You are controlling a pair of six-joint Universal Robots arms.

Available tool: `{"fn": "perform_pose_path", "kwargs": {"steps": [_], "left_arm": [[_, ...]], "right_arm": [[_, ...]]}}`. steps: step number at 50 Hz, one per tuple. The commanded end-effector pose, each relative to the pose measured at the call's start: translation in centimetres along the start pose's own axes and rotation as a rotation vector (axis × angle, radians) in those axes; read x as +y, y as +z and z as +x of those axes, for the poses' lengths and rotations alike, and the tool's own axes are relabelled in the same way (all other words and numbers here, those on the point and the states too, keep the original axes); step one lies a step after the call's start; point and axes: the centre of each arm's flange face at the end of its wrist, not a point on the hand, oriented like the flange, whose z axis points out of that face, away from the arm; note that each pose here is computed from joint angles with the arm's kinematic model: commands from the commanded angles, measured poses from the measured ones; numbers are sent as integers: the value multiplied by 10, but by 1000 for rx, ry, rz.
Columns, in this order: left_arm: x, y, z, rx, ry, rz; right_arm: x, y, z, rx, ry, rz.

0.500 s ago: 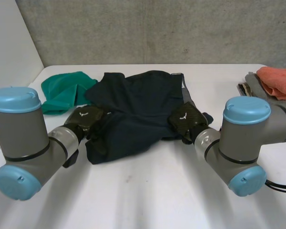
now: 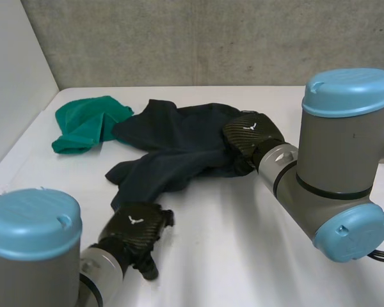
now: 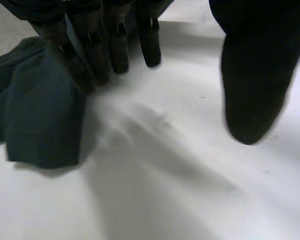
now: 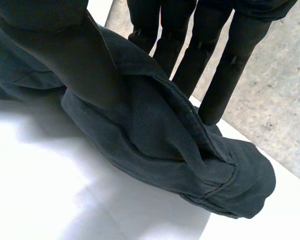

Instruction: Fold the laundry.

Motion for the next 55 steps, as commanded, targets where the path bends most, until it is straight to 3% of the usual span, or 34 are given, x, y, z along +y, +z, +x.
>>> {"fn": "perform_pose_path", "kwargs": {"steps": [1, 7, 10, 14, 22, 43, 51, 55], "left_arm": [[8, 40, -15, -93, -6, -49], [-12, 72, -65, -356, -46, -12], [-20, 79, -76, -393, -71, 40], [-32, 96, -85, -377, -74, 127], [-33, 127, -80, -302, 11, 108], [-38, 196, -78, -319, 221, 158], [-54, 199, -83, -353, 303, 269], [-74, 168, -83, -359, 315, 295]], "right_arm": [[4, -13, -7, -28, 41, -56], [16, -17, -6, -25, 22, -69], [22, -16, -6, -22, 7, -73], [25, -14, -6, -20, -5, -66], [25, -10, -6, -28, -9, -48], [45, 22, 0, -19, -11, -63], [46, 32, 13, 11, -17, -68], [41, 27, 18, 16, -32, -80]]}}
